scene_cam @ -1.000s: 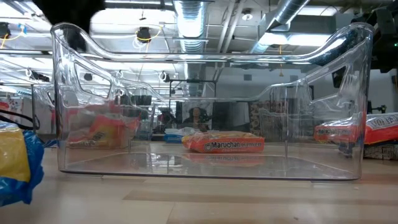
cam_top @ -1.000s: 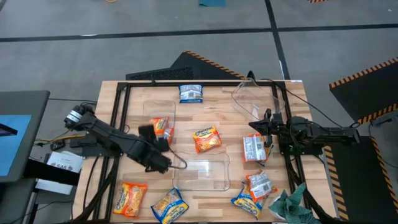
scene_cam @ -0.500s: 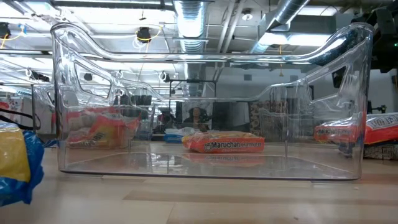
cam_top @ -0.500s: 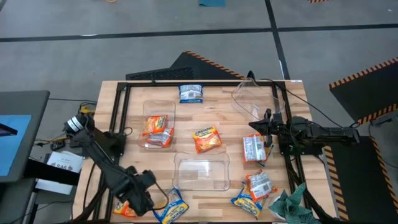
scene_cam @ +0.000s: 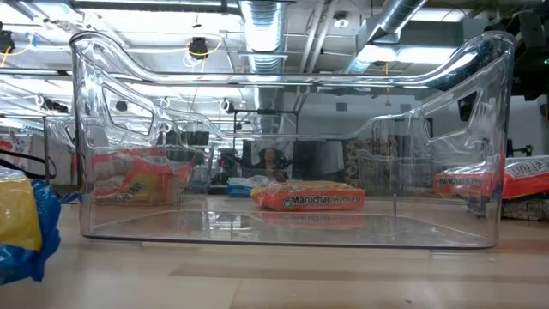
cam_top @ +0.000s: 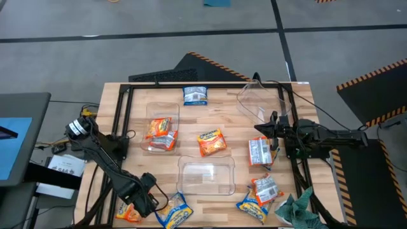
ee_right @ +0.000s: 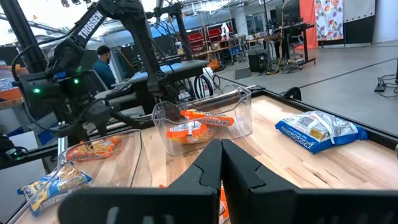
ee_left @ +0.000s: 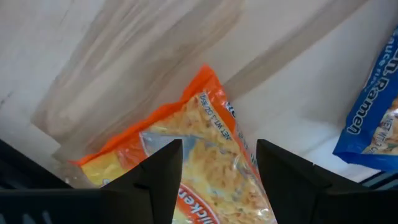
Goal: Sort Maruchan noodles
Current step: Put the orange noodle pack into the top transparent bin
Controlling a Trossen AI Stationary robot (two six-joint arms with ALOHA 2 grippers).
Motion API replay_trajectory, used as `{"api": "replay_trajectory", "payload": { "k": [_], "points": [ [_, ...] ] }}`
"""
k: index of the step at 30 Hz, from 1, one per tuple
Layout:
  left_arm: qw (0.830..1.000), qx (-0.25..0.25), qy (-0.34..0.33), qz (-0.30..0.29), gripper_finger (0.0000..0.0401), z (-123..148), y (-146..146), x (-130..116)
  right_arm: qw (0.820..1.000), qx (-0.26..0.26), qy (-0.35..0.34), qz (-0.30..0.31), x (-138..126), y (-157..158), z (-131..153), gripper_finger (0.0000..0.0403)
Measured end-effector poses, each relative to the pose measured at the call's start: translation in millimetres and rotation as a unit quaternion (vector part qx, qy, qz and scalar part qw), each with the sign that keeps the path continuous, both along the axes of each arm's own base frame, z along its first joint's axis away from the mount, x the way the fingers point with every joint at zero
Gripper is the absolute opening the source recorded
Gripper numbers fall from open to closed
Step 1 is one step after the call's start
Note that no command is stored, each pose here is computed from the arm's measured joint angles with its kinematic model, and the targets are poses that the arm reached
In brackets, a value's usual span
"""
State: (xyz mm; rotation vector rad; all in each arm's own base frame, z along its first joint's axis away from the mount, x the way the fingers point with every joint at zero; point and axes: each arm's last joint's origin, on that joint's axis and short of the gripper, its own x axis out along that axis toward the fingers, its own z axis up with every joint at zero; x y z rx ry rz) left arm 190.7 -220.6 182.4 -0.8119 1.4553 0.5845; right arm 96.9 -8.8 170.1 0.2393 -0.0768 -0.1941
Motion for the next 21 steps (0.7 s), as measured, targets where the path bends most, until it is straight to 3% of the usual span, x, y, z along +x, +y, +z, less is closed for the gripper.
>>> {"api": "replay_trajectory", "payload": {
  "k": [9,16,21],
  "points": [
    [1.0,0.001,0.017,0.012,0.0192,-13,0,-2,1.0,0.0,0.0,0.0,0,0,0,0.0031],
    [0.997,-0.021,0.057,-0.046,0.0192,-36,-10,3,1.0,0.0,0.0,0.0,0,0,0,0.0031],
    [0.997,-0.004,0.043,-0.064,0.017,-34,-6,3,1.0,0.0,0.0,0.0,0,0,0,0.0031]
  ]
}}
